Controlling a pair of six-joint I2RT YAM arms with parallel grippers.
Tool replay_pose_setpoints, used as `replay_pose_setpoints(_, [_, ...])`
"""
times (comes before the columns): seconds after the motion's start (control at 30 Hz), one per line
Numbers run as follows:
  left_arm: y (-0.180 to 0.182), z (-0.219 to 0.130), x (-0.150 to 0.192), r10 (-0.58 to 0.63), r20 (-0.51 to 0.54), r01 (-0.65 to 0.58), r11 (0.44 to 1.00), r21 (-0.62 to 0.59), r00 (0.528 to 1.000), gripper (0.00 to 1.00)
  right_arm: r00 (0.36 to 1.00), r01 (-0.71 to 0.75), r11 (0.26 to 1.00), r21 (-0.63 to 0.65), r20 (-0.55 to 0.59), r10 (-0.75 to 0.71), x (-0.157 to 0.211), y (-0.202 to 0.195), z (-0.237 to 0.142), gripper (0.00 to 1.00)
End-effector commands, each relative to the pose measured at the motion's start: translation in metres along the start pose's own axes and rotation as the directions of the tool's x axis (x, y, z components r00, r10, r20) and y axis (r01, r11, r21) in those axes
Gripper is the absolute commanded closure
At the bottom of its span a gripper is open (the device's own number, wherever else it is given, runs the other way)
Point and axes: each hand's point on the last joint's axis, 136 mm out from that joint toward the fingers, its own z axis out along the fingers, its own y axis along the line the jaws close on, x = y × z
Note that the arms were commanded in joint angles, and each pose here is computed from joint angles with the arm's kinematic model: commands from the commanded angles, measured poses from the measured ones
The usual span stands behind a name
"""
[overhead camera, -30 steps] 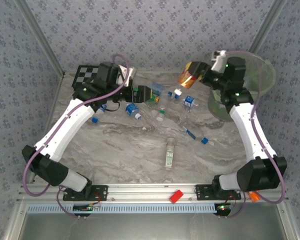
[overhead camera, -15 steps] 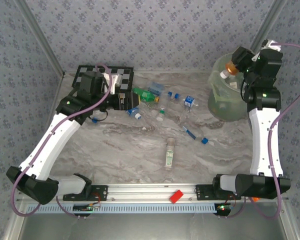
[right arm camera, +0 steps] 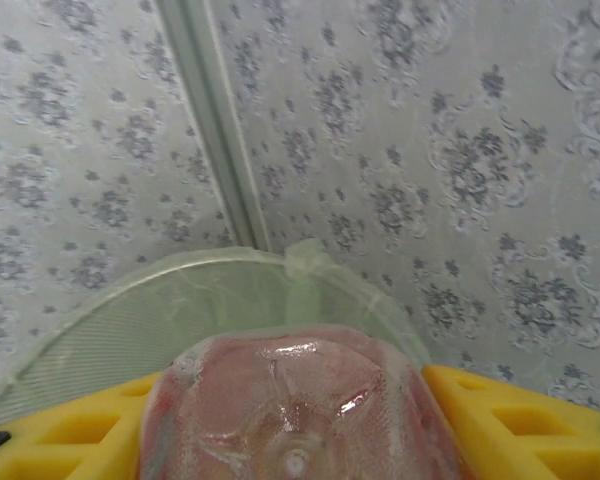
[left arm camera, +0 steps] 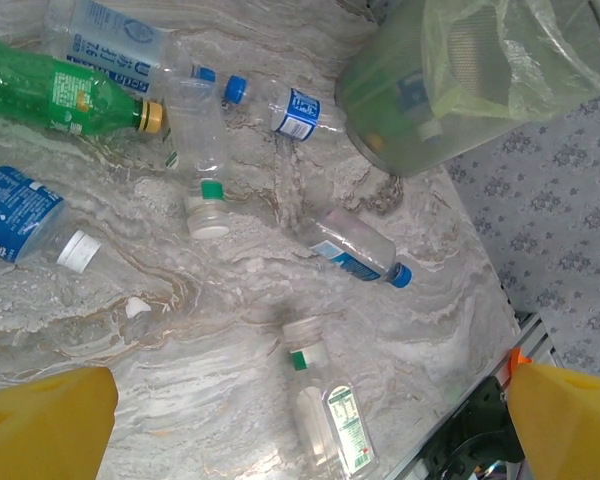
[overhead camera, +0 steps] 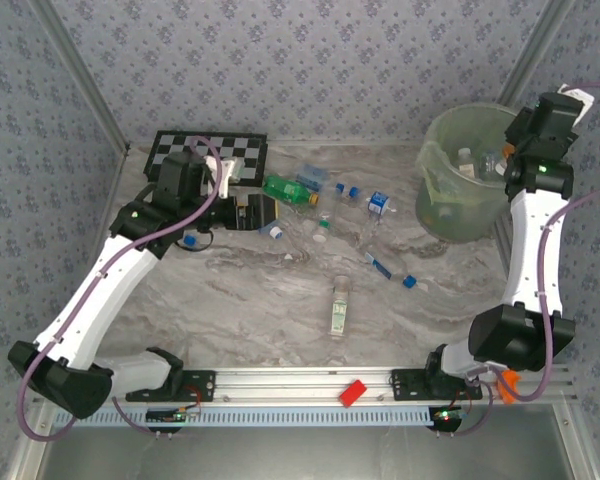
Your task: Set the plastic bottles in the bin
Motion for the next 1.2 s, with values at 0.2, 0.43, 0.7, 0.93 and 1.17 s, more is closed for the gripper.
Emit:
replay_pose_setpoints(0.2, [0.002,0.008,-0.014,-0.039,0.044,0.039,0.999,0.001,0.998,0.00,0.995,-0.032,0.990,-0.138,-0.102,0.018,0.031,0.026,0.016,0.40])
replay_pose_setpoints(0.43, [0.006,0.012,-0.013,-0.048,0.038,0.049,0.999,-0.012,0.998,0.00,0.980,-0.018,0.981,-0.194,-0.196,-0.021,0.062,0.039,0.013,0.04])
replay_pose_setpoints(0.7, [0.015,0.017,-0.011,-0.046,0.027,0.047,0.998,-0.040,0.999,0.00,0.986,-0.020,0.980,-0.196,-0.163,-0.012,0.051,0.033,-0.013,0.00])
replay_pose_setpoints(0.93, [0.035,0.032,-0.006,-0.073,0.008,0.074,0.992,-0.103,0.997,0.00,0.991,-0.027,0.965,-0.259,-0.134,-0.008,0.039,0.045,-0.051,0.00])
replay_pose_setpoints(1.17, [0.061,0.059,0.006,-0.138,-0.050,0.128,0.978,-0.166,0.989,0.00,0.980,0.009,0.928,-0.373,-0.182,-0.083,0.069,0.083,-0.094,0.01])
